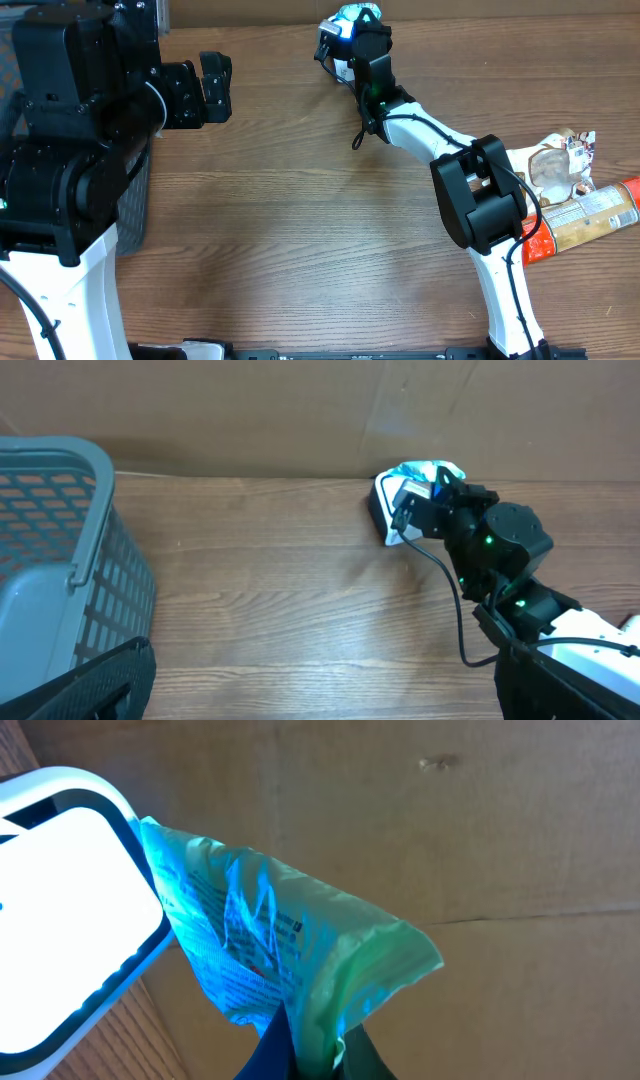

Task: Scan the item barcode
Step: 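Hold the snack bar in front of the scanner, then carry the snack bar right and drop it on the pile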

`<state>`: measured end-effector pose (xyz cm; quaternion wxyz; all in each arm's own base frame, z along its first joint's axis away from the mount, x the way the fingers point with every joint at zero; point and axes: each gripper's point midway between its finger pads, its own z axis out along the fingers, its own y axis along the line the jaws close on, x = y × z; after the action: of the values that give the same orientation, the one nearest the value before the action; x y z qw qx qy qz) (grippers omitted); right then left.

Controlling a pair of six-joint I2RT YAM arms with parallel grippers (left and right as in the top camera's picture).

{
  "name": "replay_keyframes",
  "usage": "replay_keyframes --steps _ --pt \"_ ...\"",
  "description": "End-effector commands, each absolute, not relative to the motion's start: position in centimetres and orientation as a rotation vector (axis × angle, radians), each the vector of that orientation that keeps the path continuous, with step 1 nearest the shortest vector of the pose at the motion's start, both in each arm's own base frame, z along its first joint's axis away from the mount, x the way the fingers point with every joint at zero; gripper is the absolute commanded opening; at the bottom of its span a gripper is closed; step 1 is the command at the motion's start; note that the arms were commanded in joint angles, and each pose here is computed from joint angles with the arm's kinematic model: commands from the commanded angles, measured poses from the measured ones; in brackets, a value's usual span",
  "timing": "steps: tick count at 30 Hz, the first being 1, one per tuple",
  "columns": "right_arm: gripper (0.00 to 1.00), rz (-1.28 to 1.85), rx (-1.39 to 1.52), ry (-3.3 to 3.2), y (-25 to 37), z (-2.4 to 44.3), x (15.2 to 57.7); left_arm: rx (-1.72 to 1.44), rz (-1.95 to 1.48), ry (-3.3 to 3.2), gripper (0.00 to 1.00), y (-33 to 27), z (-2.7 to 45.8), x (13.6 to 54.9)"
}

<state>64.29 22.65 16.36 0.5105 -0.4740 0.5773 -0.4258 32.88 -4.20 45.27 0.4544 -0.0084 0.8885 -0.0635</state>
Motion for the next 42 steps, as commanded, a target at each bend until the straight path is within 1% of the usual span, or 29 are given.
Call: replay_keyframes --steps 1,8,15,17,20,24,28,29,31,34,37,42 --pt "0.04 -1.014 -1.132 1.392 22.7 16.4 64.4 -0.001 -0.139 2.196 0.99 -4.2 45.1 33.1" --pt "0.04 -1.012 -1.159 1.407 22.8 15.7 64.3 -0.001 -0.139 2.196 1.00 -4.2 45.1 33.1" --pt "0.04 -1.019 -1.038 1.334 23.5 21.4 63.6 -0.001 -0.139 2.196 1.00 -4.2 45.1 33.1" --pt "0.04 -0.981 -0.939 1.350 23.3 24.7 62.8 -0.001 -0.140 2.196 1.00 -4.2 45.1 33.1" --pt "0.04 -0.885 -0.852 1.428 22.9 27.7 61.3 -0.001 -0.139 2.196 1.00 -4.2 45.1 33.1" --pt "0.04 -0.709 -0.809 1.585 22.3 30.7 57.7 -0.001 -0.139 2.196 1.00 -4.2 45.1 33.1" --pt "0.04 -0.423 -0.744 1.756 21.6 33.1 52.6 -0.001 -0.139 2.196 1.00 -4.2 45.1 33.1" --pt "0.04 -0.297 -0.667 1.860 20.3 33.7 50.0 -0.001 -0.139 2.196 0.99 -4.2 45.1 33.1" --pt "0.04 -0.174 -0.531 1.994 18.1 33.9 47.2 -0.001 -0.140 2.196 0.99 -4.2 45.1 33.1" --pt "0.04 -0.042 -0.453 2.164 15.1 32.9 43.5 -0.001 -0.139 2.196 1.00 -4.2 45.1 33.1" --pt "0.04 0.037 -0.447 2.329 12.0 31.1 40.4 -0.001 -0.139 2.196 1.00 -4.2 45.1 33.1" --pt "0.04 0.040 -0.296 2.601 5.2 27.1 37.3 -0.001 -0.140 2.196 1.00 -4.2 45.1 33.1"
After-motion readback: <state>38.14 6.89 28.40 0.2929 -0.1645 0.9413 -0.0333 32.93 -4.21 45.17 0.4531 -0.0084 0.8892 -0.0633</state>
